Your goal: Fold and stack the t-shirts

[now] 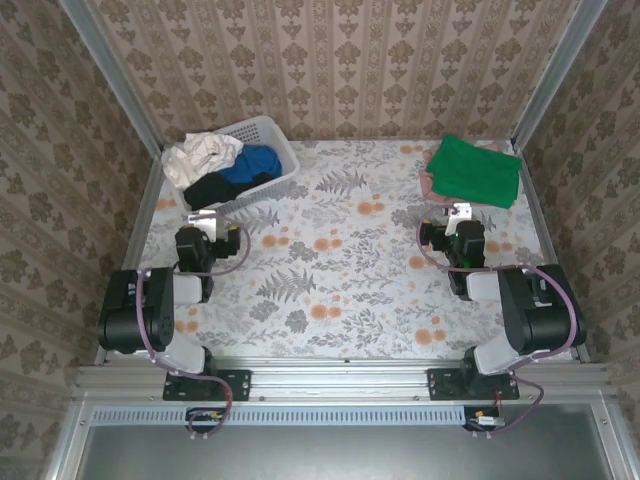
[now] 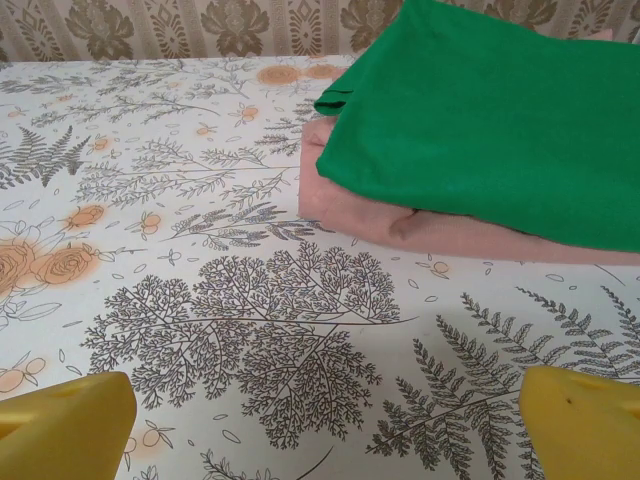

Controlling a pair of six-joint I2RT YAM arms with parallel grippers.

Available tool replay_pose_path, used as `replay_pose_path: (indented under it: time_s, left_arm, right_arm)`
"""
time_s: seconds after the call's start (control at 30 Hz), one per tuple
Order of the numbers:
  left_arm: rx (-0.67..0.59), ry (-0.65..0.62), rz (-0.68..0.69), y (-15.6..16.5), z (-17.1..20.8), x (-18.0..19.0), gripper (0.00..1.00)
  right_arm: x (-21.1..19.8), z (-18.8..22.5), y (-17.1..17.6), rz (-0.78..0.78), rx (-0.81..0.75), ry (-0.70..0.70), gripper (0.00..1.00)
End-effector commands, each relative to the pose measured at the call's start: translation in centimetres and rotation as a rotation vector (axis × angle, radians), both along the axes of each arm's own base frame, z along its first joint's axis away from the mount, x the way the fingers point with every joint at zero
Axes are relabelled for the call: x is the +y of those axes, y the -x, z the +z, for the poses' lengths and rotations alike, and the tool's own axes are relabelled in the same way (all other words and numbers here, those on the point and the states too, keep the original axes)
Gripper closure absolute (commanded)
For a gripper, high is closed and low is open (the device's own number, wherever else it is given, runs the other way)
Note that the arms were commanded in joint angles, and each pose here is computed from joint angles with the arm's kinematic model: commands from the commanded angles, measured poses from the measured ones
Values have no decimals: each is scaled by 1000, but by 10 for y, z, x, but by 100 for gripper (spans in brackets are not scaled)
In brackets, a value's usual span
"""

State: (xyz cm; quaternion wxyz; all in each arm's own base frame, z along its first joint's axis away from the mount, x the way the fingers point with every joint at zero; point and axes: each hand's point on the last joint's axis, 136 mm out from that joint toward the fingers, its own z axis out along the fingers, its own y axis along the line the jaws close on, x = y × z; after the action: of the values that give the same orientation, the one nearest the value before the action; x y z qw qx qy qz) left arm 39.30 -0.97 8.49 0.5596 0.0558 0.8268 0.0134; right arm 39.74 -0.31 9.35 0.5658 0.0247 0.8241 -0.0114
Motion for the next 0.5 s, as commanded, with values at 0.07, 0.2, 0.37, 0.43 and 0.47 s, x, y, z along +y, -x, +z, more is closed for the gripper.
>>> replay_pose_path:
  time_s: [0.07, 0.2, 0.37, 0.43, 0.47]
  left_arm:
    - [-28, -1, -14, -6, 9, -1, 0]
    - [-27, -1, -13, -6, 9, -1, 0]
    - [-28, -1, -14, -6, 9, -1, 0]
    - [-29, -1, -15, -6, 10, -2, 0]
    - [-29, -1, -14, -6, 10, -1, 0]
  right_arm:
    - [1, 4, -3, 14, -15, -3, 0]
    - [1, 4, -3, 14, -15, -4, 0]
    - [1, 4, -3, 14, -13, -3, 0]
    - [1, 4, -3, 14, -14, -3, 0]
    - [1, 4, -3, 15, -15, -3, 0]
